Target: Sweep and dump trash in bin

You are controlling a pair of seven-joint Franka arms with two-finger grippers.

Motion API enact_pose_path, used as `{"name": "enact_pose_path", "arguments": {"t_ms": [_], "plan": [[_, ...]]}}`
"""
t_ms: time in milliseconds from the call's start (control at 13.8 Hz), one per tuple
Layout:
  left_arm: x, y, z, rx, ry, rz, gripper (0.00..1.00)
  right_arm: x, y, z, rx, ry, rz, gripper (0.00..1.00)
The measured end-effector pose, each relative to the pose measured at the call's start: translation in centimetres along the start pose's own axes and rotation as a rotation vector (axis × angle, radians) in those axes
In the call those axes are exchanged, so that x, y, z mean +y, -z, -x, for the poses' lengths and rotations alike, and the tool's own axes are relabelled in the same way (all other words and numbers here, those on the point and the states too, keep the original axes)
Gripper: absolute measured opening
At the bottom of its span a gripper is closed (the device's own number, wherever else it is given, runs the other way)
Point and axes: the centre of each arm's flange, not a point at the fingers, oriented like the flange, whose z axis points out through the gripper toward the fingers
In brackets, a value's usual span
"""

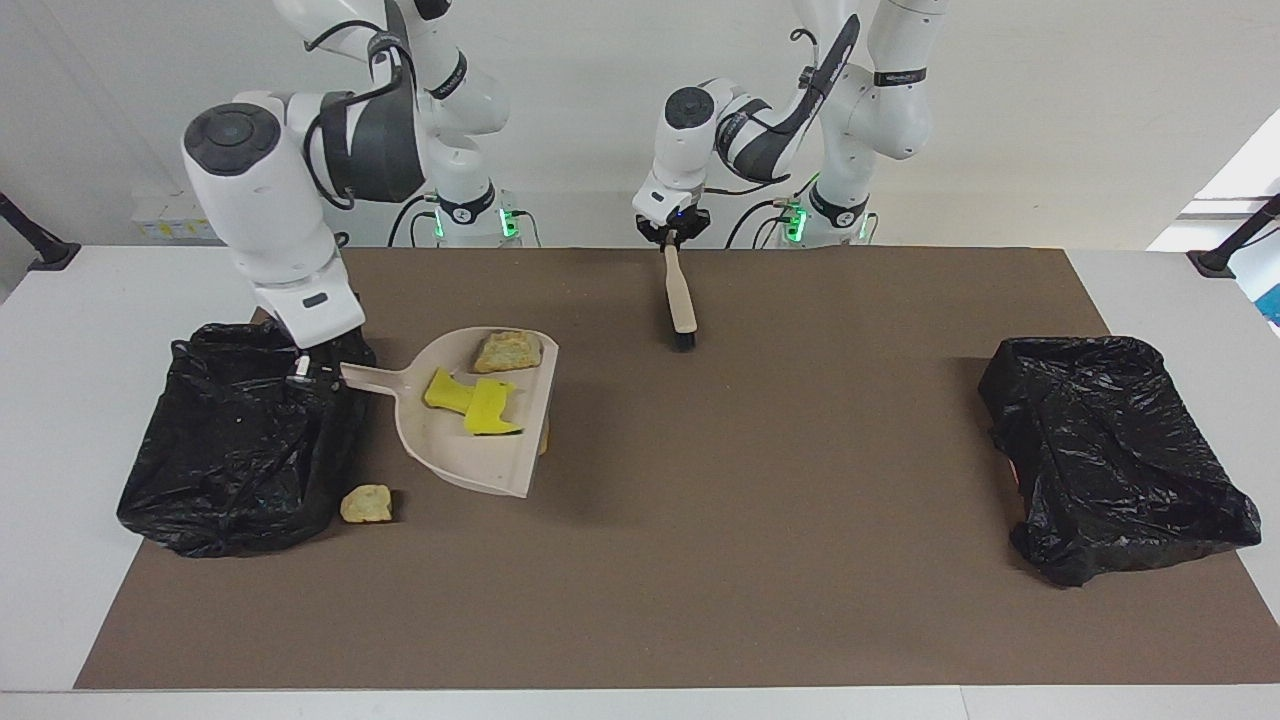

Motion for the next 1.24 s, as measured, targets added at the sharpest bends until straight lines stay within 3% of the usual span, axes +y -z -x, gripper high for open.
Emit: {"name": "enact_pose_path", "arguments": {"t_ms": [73,291,364,436,582,654,727,872,1236], "plan": [[-0.1,0.0,-0.2,0.000,-0.002,0.002,0.30,-0.3,0.8,2.0,-0.003,-0.004,0.001,0.31],[-0.7,0.3,-1.4,0.001,-0.033,0.010,0.55,-0.6,1.4,9.3,-0.012,0.038,-0.008,0.31],[-1.0,0.5,-2.2,0.002,-0.043,0.016,0.56,-0.7,1.2,12.1,-0.015,0.043,-0.012,0.31],[-1.2,0.9,-3.3,0.006,-0.057,0.024,0.63,-0.9,0.9,15.1,-0.028,0.038,-0.017,0.31],[-1.1,2.2,-5.9,0.027,-0.085,0.053,0.81,-1.5,0.5,20.4,-0.121,0.021,-0.029,0.31],[-0.9,3.3,-7.8,0.052,-0.099,0.064,0.97,-1.5,0.8,22.4,-0.198,0.020,-0.017,0.31],[-0.7,4.4,-9.6,0.088,-0.114,0.060,1.00,-1.4,1.3,23.3,-0.258,0.030,0.013,0.31],[0.0,6.5,-12.8,0.149,-0.126,0.043,1.00,-1.1,2.1,23.9,-0.315,0.050,0.065,0.31],[0.6,13.7,-22.9,0.291,-0.144,-0.041,1.00,-1.8,1.1,23.3,-0.504,0.167,0.096,0.31]]}}
